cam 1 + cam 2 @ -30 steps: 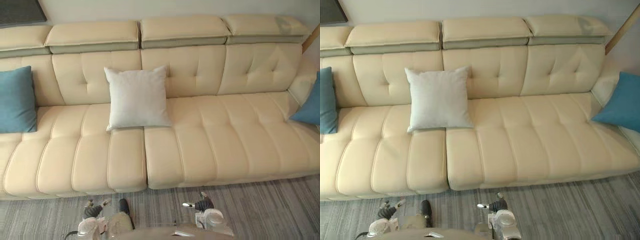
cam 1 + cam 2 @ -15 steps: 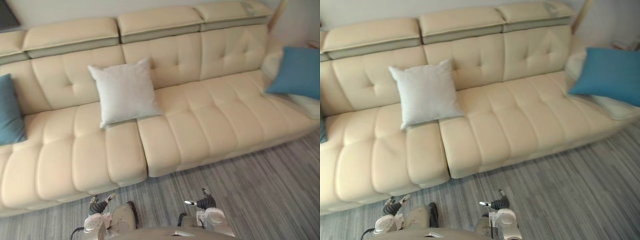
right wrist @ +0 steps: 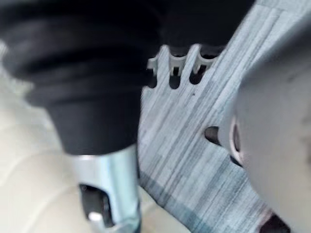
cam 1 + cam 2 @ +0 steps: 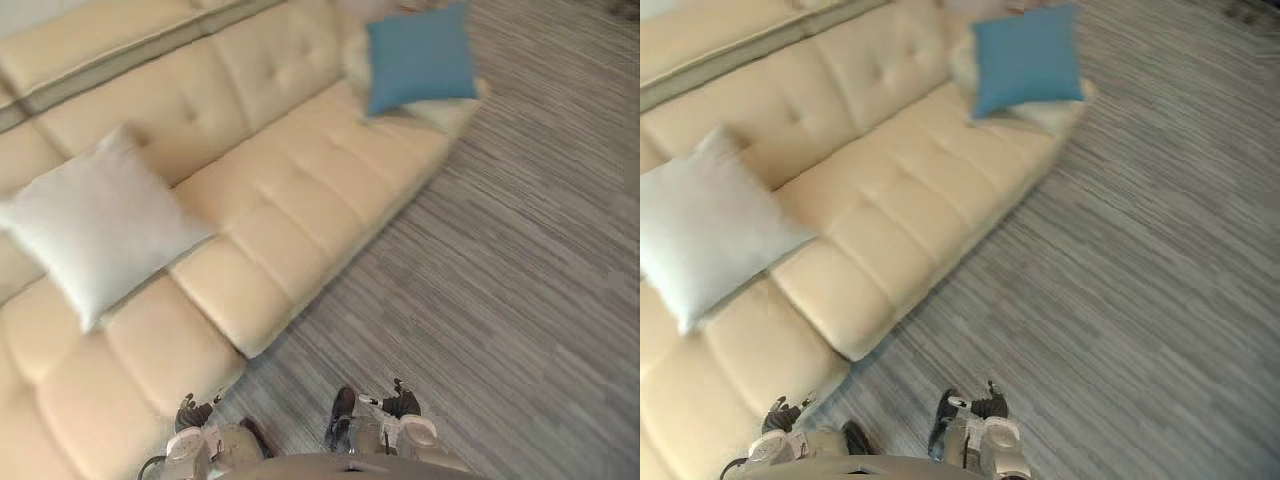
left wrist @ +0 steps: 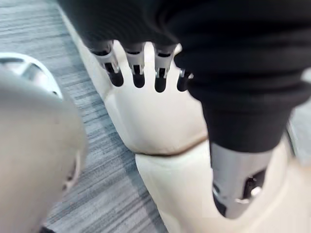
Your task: Pick up cushions and gather them together orderly.
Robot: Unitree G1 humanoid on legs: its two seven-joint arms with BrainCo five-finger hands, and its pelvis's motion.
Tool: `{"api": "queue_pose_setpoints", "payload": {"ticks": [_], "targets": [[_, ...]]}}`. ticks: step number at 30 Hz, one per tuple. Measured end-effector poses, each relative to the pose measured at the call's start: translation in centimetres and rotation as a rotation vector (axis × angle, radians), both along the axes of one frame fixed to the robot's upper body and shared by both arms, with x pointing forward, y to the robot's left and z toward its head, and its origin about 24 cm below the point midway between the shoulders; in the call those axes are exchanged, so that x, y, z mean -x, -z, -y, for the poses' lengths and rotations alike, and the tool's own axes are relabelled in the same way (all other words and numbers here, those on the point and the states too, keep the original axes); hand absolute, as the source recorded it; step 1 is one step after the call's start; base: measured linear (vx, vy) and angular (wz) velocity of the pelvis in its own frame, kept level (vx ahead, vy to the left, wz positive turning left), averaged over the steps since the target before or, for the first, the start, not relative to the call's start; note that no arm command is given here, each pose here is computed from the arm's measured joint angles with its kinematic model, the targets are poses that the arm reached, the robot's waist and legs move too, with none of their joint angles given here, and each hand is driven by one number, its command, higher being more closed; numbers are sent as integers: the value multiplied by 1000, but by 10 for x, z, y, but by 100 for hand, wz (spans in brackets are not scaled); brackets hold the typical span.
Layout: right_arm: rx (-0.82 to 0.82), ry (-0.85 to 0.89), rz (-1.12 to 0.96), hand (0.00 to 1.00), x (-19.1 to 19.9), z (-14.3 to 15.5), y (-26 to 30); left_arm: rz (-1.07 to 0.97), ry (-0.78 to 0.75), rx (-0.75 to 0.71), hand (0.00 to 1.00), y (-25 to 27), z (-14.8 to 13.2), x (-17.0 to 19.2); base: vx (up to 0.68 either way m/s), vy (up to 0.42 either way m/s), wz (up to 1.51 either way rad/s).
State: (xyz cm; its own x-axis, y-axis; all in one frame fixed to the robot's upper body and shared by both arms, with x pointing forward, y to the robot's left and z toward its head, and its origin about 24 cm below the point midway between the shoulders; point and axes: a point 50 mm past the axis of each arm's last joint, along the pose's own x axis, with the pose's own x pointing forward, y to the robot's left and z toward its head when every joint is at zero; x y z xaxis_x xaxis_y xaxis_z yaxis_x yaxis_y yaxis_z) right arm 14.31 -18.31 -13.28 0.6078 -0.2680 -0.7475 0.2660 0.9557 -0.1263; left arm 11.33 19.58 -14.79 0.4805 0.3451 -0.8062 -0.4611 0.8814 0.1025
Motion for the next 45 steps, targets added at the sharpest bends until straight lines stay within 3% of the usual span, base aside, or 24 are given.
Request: {"api": "queue_pose_setpoints", "payload": {"ticks": [6,10,25,36,39,45], "targets": [[36,28,-56,0,8,18,5,-55,42,33,0,7,12,7,142,-144,-64],[38,16,-56,0,7,14,5,-40,26,3,0,4,1,8,201,-139,-89],[1,38,-72,0,15,1,10,-8,57,8,0,1,4,1,359,157,-89],[54,24,-40,0,2,21,3,-88,210,-15,0,7,7,3,491,-38,20],[87,27,-4,0,-10,33,-4,-77,182,30,0,8,23,1,570,-194,14],[55,30,-15,0,-5,21,-1,-4,129,20,0,0,18,-10,509,-126,33]]}}
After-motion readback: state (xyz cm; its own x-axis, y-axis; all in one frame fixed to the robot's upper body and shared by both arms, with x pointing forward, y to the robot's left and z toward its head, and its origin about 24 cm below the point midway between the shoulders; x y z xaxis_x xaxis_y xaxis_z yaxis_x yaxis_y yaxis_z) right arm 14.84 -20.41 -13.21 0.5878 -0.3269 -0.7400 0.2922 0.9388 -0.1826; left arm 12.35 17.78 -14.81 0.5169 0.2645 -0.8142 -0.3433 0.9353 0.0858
